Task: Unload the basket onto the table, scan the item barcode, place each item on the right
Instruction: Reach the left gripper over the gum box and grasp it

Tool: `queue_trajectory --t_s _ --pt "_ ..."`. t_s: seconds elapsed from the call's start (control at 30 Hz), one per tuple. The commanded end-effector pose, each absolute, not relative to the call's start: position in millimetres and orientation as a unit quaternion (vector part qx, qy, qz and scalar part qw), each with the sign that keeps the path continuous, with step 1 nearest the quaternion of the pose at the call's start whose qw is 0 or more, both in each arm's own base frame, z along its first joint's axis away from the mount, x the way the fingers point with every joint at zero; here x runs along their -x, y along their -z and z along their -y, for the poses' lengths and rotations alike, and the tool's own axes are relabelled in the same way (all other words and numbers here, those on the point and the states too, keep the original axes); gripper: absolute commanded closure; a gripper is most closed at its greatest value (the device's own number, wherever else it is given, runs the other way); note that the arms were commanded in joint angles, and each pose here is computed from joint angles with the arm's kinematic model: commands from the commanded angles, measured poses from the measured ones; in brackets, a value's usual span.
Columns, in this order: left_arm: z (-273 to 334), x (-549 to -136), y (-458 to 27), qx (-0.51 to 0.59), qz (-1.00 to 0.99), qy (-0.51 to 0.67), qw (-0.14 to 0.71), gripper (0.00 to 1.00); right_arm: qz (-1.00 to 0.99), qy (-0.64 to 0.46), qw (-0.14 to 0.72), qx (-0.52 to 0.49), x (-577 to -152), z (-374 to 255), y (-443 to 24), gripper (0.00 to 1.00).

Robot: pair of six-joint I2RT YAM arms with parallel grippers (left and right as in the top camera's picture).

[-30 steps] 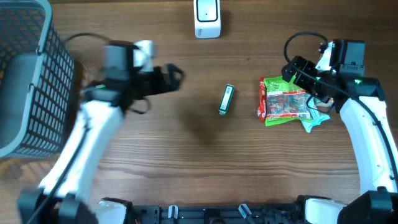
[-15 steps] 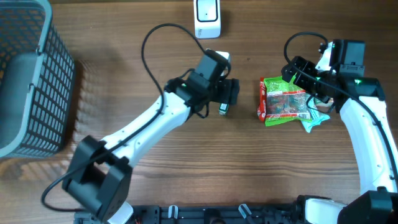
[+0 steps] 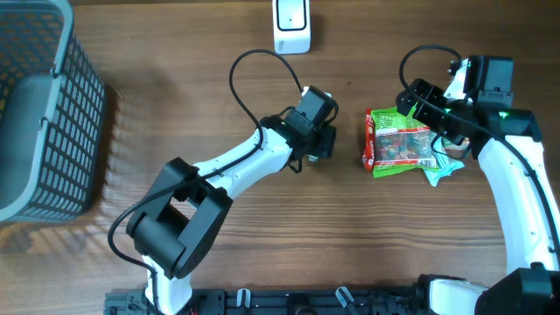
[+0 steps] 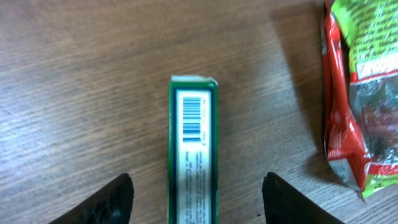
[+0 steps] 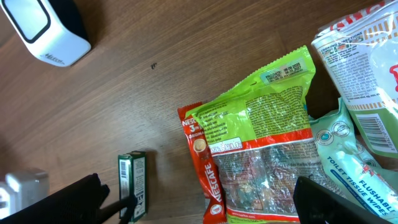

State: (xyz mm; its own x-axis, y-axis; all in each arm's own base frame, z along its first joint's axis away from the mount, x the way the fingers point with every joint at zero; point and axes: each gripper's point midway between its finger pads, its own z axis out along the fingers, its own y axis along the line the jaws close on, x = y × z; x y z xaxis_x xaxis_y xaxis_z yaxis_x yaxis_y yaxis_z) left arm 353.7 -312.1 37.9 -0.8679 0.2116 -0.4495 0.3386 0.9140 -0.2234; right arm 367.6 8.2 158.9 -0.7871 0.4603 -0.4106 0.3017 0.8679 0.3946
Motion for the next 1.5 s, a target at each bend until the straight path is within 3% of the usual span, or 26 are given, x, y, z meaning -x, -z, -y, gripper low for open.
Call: queue_trajectory --t_s 0.0,0.57,0.7,0.9,0.97,1.07,1.23,1.47 --pt "314 -348 -25 -0.155 -0.957 0.131 0.206 0.49 -0.931 -0.154 0.269 -0.194 -370 -7 -168 0.00" --pt "296 -340 -6 -0.151 -0.968 0.084 0.182 0.59 -0.931 -0.154 0.269 -0.194 -370 -7 -169 0.00" --pt "296 -337 0 -0.152 -0.969 0.085 0.173 0.71 -0.931 -0.154 0.269 -0.194 -370 -7 -168 0.00" --pt "299 -335 -2 -0.155 -0.969 0.097 0.169 0.75 -0.931 -0.154 0.270 -0.194 -370 -7 -169 0.00" --pt "300 -336 -4 -0.155 -0.968 0.098 0.171 0.83 -0.931 -0.154 0.269 -0.194 -370 -7 -168 0.00" --pt "302 -344 -23 -0.151 -0.964 0.109 0.191 0.86 -0.931 -0.154 0.270 -0.194 -370 -7 -169 0.00" --pt "295 -365 -89 -0.126 -0.949 0.157 0.241 0.76 -0.931 -0.154 0.269 -0.194 -370 -7 -168 0.00" --pt "263 -362 -162 -0.097 -0.932 0.256 0.239 0.74 -0.931 -0.154 0.269 -0.194 -370 -7 -168 0.00"
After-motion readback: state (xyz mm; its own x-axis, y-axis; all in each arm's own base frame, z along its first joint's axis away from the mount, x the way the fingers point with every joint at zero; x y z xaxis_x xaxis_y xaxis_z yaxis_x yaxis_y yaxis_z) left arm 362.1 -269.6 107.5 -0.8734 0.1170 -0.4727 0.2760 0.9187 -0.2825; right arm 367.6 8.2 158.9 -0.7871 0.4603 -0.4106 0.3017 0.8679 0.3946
